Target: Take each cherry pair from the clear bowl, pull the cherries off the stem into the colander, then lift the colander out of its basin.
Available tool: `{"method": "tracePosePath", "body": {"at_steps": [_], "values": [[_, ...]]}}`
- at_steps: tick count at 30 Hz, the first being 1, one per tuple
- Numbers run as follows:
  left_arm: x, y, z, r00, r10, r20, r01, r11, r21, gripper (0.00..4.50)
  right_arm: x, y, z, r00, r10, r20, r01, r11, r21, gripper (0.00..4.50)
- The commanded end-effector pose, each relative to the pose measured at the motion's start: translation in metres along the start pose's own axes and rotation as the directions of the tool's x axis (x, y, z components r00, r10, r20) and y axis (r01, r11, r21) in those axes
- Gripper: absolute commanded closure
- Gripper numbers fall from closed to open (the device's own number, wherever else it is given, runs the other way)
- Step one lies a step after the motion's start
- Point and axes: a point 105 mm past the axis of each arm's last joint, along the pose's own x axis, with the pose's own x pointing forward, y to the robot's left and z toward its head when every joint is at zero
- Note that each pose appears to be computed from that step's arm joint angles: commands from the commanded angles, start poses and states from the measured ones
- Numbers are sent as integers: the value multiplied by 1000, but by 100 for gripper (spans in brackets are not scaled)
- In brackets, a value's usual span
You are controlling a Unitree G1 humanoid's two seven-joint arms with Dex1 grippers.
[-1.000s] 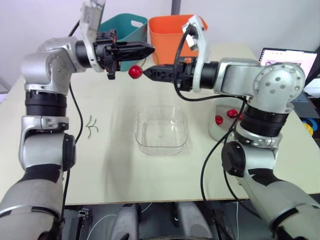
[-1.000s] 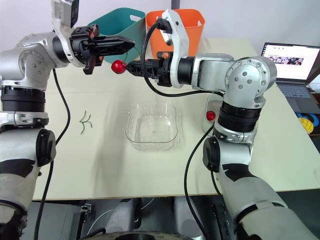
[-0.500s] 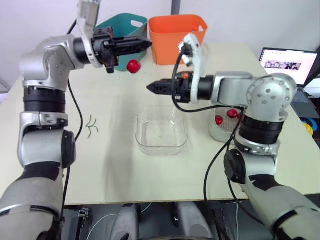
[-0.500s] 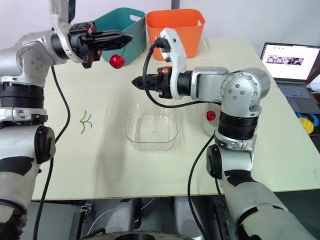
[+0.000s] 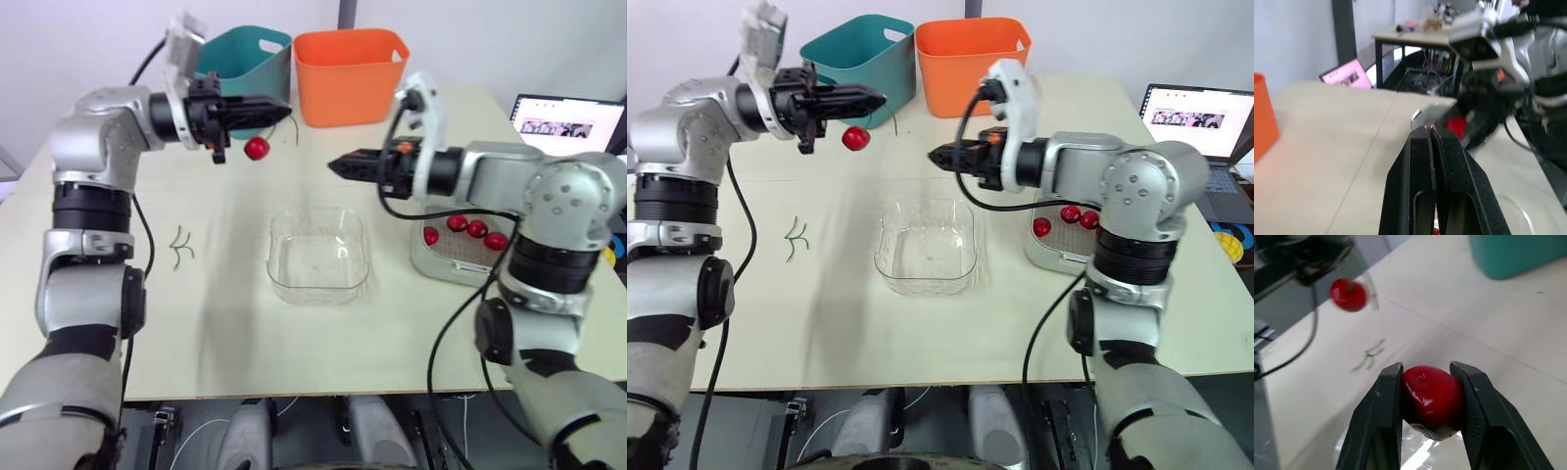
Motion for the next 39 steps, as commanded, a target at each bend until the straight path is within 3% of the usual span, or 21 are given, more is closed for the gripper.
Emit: {"method": "tracePosePath", "body": {"at_steps": [1, 7, 18, 19, 20, 27, 33, 39], "values": [[-9, -1, 3, 1000, 13, -17, -12, 999, 50, 450, -50, -42, 2, 981, -192, 17, 193, 980, -53, 322], [-7, -4, -14, 997, -1, -74, 5, 998, 57, 450, -98, -78, -40, 918, -372, -139, 366, 928, -64, 322], [-2, -7, -20, 996, -25, -90, 30, 998, 57, 450, -101, -77, -77, 901, -370, -229, 372, 928, -34, 322], [-2, -7, -20, 996, -25, -90, 30, 998, 56, 450, -101, -78, -77, 899, -373, -230, 375, 926, -34, 257], [-2, -7, -19, 996, -25, -90, 30, 998, 56, 450, -101, -78, -77, 898, -374, -231, 377, 926, -34, 242], [-5, -6, -20, 996, -13, -93, 19, 998, 58, 450, -106, -84, -69, 896, -394, -204, 396, 918, -30, 5], [-6, -4, -20, 996, 0, -91, 6, 998, 61, 450, -98, -82, -38, 931, -361, -53, 361, 932, -24, 5], [-6, -6, -8, 997, -11, -71, 16, 998, 68, 450, -53, -27, -8, 998, -40, 39, 43, 997, -70, 5]]}}
